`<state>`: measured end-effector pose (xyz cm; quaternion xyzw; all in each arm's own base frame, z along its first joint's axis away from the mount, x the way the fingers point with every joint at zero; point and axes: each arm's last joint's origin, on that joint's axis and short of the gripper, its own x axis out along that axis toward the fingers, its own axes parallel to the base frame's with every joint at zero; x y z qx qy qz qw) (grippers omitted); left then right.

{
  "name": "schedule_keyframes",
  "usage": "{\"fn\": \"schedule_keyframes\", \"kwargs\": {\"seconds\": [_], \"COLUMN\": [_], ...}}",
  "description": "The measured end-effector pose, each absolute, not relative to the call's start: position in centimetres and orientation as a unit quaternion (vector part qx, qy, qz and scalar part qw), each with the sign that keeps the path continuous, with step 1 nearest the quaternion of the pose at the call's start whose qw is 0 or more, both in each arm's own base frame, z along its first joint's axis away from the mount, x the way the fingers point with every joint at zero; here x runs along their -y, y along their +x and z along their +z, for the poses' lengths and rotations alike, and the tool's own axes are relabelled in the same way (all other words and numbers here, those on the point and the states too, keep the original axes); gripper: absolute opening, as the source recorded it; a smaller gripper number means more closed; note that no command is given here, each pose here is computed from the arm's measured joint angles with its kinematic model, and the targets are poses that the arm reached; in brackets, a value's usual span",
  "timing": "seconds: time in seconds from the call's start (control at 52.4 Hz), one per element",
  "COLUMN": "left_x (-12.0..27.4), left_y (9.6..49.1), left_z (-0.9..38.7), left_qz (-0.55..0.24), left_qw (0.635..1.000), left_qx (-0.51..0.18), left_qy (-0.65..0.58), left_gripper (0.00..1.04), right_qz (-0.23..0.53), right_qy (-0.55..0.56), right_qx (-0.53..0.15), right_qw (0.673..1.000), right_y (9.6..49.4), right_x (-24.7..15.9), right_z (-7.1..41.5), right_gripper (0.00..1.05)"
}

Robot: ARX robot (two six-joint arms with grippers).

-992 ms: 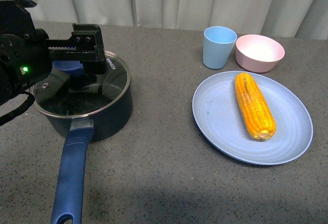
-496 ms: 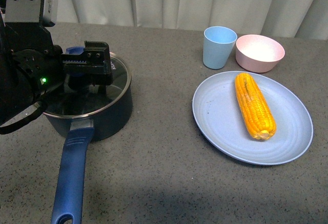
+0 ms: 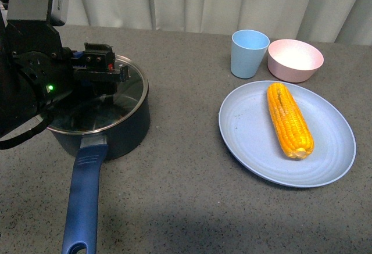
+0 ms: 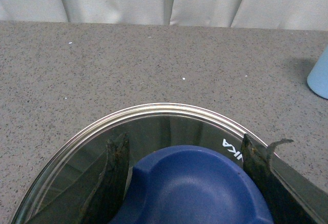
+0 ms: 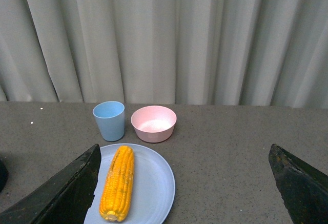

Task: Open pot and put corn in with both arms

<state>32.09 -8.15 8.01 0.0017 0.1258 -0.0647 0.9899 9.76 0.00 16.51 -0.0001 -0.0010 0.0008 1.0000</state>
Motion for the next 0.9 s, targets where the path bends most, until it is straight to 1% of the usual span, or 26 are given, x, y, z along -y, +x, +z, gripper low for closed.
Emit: {"fn": "schedule_keyframes", "kwargs": {"seconds": [0.114,0.21,0.363,0.458,0.515,0.611,0.725,0.782,0.897], "left_x": [8.0,7.5,5.1,2.9,0.7,-1.9,-5.4,-6.5,-7.0], "left_y": [31.7,31.7,32.0,32.3,32.5,32.7,33.5,33.8,34.3], "left_z": [9.4,11.2,12.8,12.4,11.7,10.6,9.0,8.1,6.4], "left_qz": [-0.067,-0.067,-0.053,-0.030,0.002,0.043,0.111,0.137,0.150], "left_qw": [0.991,0.994,0.997,0.998,0.999,0.997,0.990,0.986,0.982], "left_qx": [-0.115,-0.091,-0.048,-0.045,-0.044,-0.054,-0.069,-0.070,-0.087], "left_qy": [-0.001,-0.010,-0.021,-0.019,-0.017,-0.021,-0.046,-0.058,-0.072], "left_gripper": [0.60,0.60,0.60,0.60,0.60,0.60,0.60,0.60,0.60], "right_qz": [0.001,0.001,0.001,0.001,0.001,0.001,0.001,0.001,0.001], "right_qy": [0.000,0.000,0.000,0.000,0.000,0.000,0.000,0.000,0.000], "right_qx": [0.001,0.001,0.001,0.001,0.001,0.001,0.001,0.001,0.001], "right_qw": [1.000,1.000,1.000,1.000,1.000,1.000,1.000,1.000,1.000], "right_y": [9.8,9.8,9.8,9.8,9.8,9.8,9.8,9.8,9.8], "right_x": [0.0,0.0,0.0,0.0,0.0,0.0,0.0,0.0,0.0], "right_z": [16.5,16.5,16.5,16.5,16.5,16.5,16.5,16.5,16.5], "right_gripper": [0.96,0.96,0.96,0.96,0.96,0.96,0.96,0.96,0.96]}}
